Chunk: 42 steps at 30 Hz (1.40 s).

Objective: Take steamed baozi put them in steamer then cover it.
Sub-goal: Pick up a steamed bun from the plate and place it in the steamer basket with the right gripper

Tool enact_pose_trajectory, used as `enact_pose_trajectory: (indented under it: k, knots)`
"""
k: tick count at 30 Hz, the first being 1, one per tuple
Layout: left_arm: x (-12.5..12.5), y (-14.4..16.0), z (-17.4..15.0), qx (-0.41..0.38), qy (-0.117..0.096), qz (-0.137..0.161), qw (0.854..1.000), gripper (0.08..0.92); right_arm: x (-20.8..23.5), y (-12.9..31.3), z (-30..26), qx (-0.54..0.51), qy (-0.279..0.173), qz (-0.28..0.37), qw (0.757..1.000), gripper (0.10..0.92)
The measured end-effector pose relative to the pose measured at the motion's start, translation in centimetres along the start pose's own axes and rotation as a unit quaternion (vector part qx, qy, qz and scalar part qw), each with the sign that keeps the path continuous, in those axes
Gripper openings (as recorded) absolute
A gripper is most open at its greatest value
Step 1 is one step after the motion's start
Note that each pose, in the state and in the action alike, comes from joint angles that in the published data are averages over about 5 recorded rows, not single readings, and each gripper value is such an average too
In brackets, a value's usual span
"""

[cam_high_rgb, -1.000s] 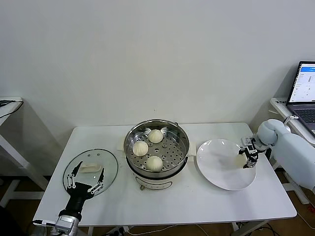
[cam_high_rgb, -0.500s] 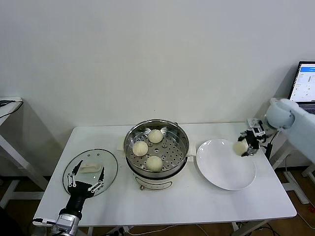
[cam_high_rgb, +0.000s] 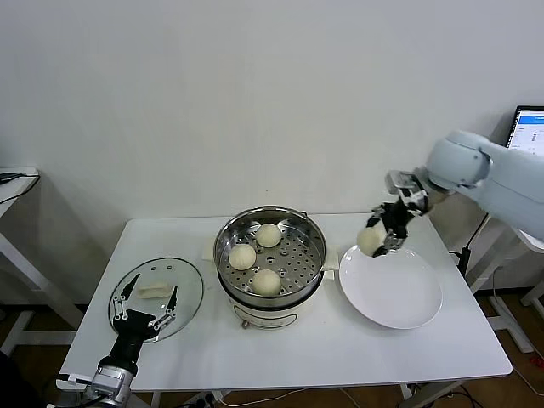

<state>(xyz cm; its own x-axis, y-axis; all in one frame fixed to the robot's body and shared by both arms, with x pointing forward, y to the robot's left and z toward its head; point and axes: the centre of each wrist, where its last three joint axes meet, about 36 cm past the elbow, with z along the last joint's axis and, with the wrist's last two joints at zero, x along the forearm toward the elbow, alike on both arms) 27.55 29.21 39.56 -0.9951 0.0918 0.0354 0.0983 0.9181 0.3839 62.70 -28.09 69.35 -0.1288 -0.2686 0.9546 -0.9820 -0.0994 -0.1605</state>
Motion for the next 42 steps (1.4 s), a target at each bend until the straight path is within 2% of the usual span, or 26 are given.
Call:
enact_pose_trajectory:
  k: [10,19,28,42]
  knots:
    - [-0.4,0.5,0.4,0.004,0.002,-0.004,1.000,0.823,-1.8,-3.0,-8.1,0.030,0.001,-0.037,0.999,0.713]
    - [-0.6,1.0,0.8,0.004,0.005,-0.006,1.000,0.823,-5.1,-5.6,-12.8,0.046,0.017,-0.057,0.997,0.713]
    - [-0.8,1.2,1.0,0.005,0.006,-0.008,1.000,0.823,-9.5,-6.9,-15.0,0.061,0.039,-0.079,0.994,0.712]
    - [-0.7,1.6,1.2,0.007,0.009,-0.011,1.000,0.823,-14.3,-7.5,-15.6,0.068,0.066,-0.101,0.990,0.712]
